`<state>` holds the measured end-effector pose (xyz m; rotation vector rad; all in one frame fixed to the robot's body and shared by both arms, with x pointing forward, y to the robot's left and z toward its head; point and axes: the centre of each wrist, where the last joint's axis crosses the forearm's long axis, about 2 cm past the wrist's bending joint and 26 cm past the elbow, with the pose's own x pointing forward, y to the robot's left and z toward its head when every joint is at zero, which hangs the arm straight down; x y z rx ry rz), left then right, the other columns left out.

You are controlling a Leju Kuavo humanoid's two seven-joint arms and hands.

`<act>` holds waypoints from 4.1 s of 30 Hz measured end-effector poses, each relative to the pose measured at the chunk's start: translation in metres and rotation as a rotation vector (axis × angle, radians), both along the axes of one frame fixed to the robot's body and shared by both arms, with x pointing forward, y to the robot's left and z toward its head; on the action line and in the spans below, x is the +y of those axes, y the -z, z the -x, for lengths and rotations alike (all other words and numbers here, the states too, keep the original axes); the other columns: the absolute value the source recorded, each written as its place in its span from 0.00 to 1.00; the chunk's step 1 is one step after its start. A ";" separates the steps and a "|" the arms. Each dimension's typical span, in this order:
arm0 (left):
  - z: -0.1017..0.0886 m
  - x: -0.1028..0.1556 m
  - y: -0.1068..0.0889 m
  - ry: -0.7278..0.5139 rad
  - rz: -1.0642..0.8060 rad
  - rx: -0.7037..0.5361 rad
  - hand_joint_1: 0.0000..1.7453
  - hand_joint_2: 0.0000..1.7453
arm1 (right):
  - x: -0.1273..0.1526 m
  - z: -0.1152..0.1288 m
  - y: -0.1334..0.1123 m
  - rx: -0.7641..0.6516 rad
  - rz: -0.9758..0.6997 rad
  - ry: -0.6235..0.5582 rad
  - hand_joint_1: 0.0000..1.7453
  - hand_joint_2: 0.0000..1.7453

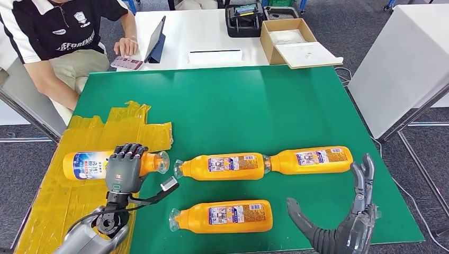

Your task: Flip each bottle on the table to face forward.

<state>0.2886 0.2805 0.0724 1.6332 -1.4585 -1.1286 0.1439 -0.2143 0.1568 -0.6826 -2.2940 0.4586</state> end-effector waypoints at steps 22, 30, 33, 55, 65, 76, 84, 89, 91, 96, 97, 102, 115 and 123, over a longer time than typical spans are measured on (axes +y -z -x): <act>0.002 0.027 0.028 -0.064 -0.132 0.201 0.00 1.00 | 0.001 0.006 -0.001 0.020 0.014 0.009 0.00 1.00; 0.002 0.030 0.028 -0.127 -0.114 0.268 0.00 1.00 | 0.004 0.004 -0.003 0.020 0.002 0.006 0.00 1.00; 0.000 0.029 0.027 -0.133 -0.108 0.284 0.00 1.00 | 0.004 0.004 -0.003 0.020 -0.001 0.007 0.00 1.00; 0.016 0.024 -0.073 0.112 0.472 -0.178 0.00 1.00 | -0.040 -0.016 -0.012 0.071 0.420 0.354 0.00 1.00; 0.018 0.026 -0.090 0.172 0.553 -0.256 0.00 1.00 | -0.058 -0.030 -0.010 0.276 0.607 0.361 0.00 1.00; 0.006 0.005 -0.094 0.362 0.710 -0.185 0.00 1.00 | -0.096 -0.055 0.005 0.454 0.771 0.223 0.00 1.00; 0.007 -0.017 -0.064 0.504 0.888 -0.150 0.00 1.00 | -0.201 -0.137 0.057 0.652 1.002 0.156 0.00 1.00; 0.019 -0.008 -0.049 0.480 0.925 -0.158 0.00 1.00 | -0.184 -0.153 0.080 0.686 0.997 0.113 0.00 1.00; 0.020 -0.006 -0.046 0.471 0.928 -0.157 0.00 1.00 | -0.179 -0.156 0.086 0.701 0.996 0.101 0.00 1.00; 0.022 0.001 -0.042 0.453 0.956 -0.174 0.00 1.00 | -0.167 -0.166 0.093 0.723 1.000 0.063 0.00 1.00; 0.023 0.004 -0.041 0.446 0.969 -0.185 0.00 1.00 | -0.162 -0.171 0.094 0.726 1.003 0.051 0.00 1.00; 0.037 0.020 -0.032 0.408 0.998 -0.200 0.00 1.00 | -0.129 -0.201 0.093 0.766 1.019 -0.027 0.00 1.00; 0.065 0.030 -0.028 0.371 0.983 -0.184 0.00 1.00 | -0.124 -0.227 0.085 0.888 1.057 -0.027 0.00 1.00; 0.055 0.027 -0.032 0.362 0.988 -0.203 0.00 1.00 | -0.159 -0.236 0.074 1.046 1.043 0.035 0.00 1.00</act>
